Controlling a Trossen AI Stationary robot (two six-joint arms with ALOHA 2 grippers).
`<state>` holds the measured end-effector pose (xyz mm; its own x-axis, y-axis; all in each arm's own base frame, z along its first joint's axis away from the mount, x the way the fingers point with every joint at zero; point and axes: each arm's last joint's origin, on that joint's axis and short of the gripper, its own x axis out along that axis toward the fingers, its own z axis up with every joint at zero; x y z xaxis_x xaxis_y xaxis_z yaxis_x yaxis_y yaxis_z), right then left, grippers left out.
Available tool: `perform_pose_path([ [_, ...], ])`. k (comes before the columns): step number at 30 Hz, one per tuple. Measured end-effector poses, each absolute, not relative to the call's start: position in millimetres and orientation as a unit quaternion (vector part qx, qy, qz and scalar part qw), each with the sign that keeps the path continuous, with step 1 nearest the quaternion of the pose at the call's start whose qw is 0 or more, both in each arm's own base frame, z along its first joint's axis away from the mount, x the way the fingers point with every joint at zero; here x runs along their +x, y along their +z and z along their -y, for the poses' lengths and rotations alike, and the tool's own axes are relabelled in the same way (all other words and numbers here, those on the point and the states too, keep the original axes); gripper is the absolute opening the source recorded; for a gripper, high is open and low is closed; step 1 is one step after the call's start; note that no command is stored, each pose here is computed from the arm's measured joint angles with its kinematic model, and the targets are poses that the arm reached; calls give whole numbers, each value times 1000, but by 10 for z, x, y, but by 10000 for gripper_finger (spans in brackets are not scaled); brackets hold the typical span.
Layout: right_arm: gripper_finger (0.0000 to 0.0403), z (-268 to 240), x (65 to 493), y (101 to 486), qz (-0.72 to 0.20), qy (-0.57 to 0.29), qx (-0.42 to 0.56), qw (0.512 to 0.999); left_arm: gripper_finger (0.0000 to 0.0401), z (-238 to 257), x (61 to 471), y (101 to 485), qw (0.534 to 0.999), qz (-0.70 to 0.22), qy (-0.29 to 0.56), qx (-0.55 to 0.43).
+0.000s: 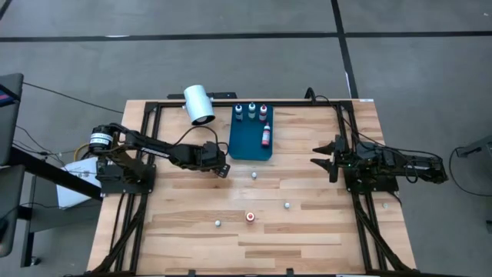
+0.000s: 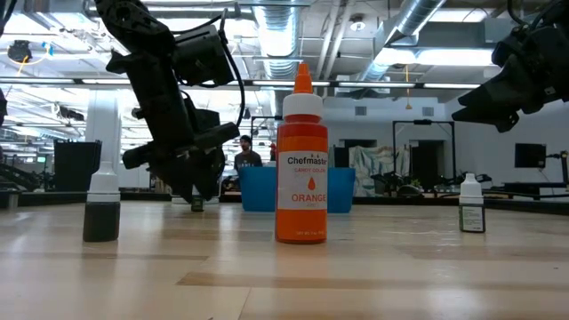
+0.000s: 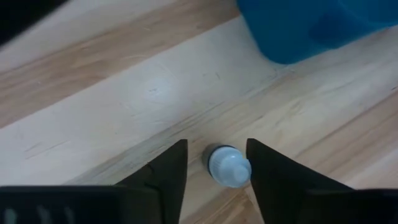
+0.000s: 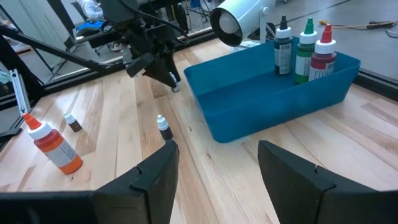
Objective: Pick & Place food coloring
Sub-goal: Put the small left green food coloring bottle into the blue bin
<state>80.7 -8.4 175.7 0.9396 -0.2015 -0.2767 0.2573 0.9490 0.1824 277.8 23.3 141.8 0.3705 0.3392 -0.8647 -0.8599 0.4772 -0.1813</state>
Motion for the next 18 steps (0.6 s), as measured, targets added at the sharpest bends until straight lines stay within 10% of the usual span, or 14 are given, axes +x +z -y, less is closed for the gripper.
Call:
perform_pose_path([
  [18,207,84,807,1757,-128,-117,109,979,71,-233,2781,1424,760,-400,394,-327],
])
